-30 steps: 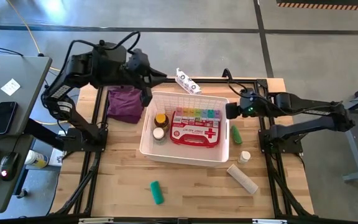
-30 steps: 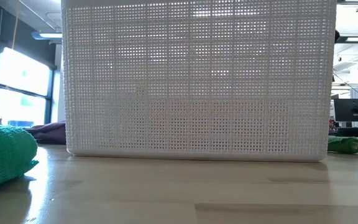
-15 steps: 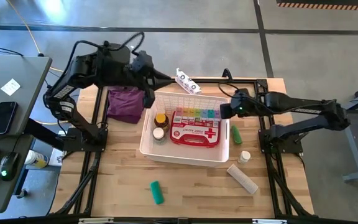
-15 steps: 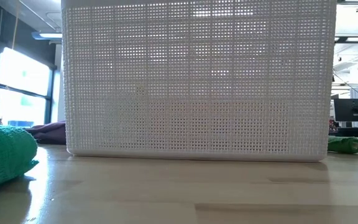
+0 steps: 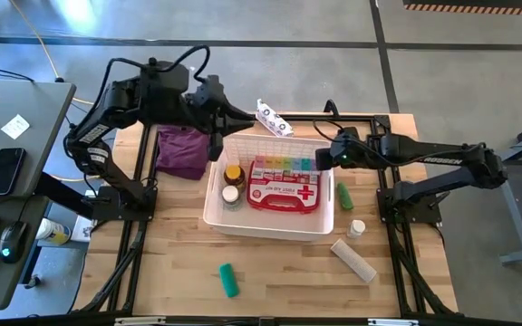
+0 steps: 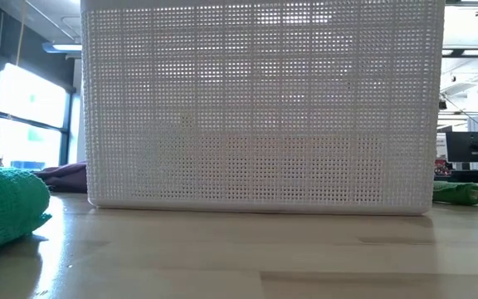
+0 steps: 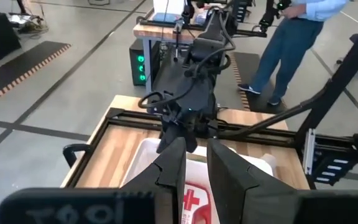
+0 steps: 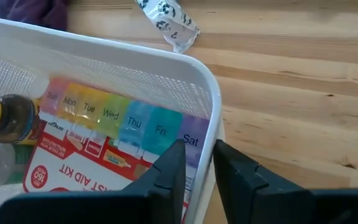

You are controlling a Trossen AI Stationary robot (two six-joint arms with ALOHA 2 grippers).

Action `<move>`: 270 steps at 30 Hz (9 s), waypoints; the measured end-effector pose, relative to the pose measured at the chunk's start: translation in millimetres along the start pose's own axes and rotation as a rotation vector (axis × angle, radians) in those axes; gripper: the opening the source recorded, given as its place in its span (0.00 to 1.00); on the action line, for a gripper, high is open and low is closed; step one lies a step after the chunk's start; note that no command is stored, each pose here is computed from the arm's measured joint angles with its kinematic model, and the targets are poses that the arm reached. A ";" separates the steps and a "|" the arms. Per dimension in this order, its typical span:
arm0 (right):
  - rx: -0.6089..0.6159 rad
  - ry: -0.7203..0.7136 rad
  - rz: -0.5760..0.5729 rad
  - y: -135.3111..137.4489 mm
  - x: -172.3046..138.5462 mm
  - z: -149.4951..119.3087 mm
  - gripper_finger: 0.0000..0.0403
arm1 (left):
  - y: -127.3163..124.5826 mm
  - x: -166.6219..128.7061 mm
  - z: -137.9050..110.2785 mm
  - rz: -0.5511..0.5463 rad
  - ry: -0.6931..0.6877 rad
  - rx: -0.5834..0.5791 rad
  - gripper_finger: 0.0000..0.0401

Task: Pick & place medical supplies in basket/bin
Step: Adjust the white bin, then put the white mailer bag into the white bin

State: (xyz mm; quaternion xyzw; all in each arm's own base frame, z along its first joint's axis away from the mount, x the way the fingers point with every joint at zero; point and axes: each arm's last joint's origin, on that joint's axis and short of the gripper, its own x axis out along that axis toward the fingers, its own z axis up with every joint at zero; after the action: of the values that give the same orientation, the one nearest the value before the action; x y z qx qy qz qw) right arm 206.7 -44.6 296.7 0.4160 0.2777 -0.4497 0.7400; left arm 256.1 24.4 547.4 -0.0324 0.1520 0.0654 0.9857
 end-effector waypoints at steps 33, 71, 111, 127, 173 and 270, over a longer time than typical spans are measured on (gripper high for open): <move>-0.089 -0.012 -0.041 -6.8 3.0 9.7 0.13 | -0.7 -0.7 -0.1 -0.026 0.003 -0.031 0.25; 0.015 -0.093 0.188 -20.9 -55.4 -0.3 0.46 | 0.6 -0.9 -6.9 0.016 0.071 -0.131 0.25; -0.326 -0.025 0.679 -21.9 -107.9 -13.2 0.46 | 73.3 39.8 -9.9 0.076 0.073 -0.576 0.25; -0.092 -0.441 0.461 -25.5 -109.8 9.3 0.46 | 245.5 63.2 -68.2 0.117 0.219 -0.680 0.63; -0.053 -0.208 0.609 16.4 -75.1 9.9 0.46 | 290.4 215.2 -189.4 0.593 0.581 -0.778 0.61; -0.299 -0.457 0.598 1.8 -100.6 18.8 0.68 | 82.6 128.8 -11.8 -0.089 -0.023 -0.667 0.09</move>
State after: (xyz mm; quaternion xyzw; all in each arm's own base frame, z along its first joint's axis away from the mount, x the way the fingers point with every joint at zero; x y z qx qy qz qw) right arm 164.6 -16.8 385.7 0.2554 0.0349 -0.2503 0.9332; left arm 363.0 120.4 493.3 -0.3590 0.1098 0.0691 0.9243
